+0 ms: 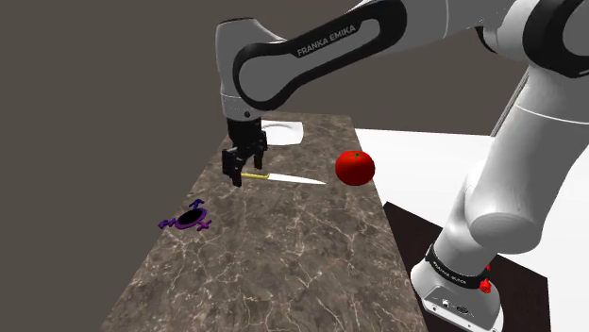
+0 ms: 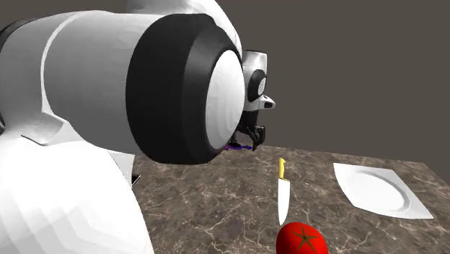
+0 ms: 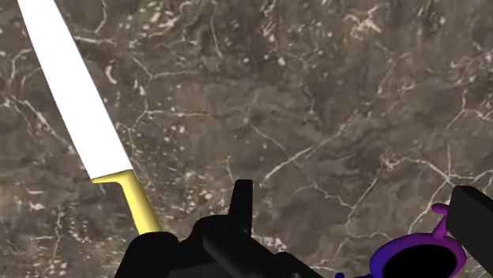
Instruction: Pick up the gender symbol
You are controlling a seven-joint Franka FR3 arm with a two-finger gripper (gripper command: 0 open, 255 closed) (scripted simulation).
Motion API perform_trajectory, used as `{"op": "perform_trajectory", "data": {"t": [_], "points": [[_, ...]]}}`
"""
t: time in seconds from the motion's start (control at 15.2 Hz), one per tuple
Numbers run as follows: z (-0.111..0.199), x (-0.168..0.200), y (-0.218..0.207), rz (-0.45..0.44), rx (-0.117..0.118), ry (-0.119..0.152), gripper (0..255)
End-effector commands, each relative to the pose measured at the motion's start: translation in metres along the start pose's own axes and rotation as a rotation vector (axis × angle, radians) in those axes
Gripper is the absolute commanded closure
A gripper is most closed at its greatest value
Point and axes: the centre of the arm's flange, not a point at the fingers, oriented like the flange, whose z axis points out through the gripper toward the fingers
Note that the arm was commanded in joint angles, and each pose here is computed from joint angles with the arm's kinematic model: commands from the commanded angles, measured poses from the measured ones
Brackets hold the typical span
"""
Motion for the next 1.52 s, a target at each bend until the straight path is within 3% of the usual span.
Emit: {"op": "perform_trajectory", "data": {"t": [0.0, 0.59, 1.25, 1.32, 1.45], "points": [[0.013, 0.017, -0.017, -0.007, 0.009, -0.005, 0], [0.064, 0.094, -0.091, -0.038, 0.045, -0.03, 0], [0.106, 0.097, -0.092, -0.039, 0.047, -0.031, 0], [0.106, 0.097, -0.092, -0.04, 0.047, -0.031, 255], [0.107, 0.098, -0.092, -0.04, 0.047, -0.031, 255]]}}
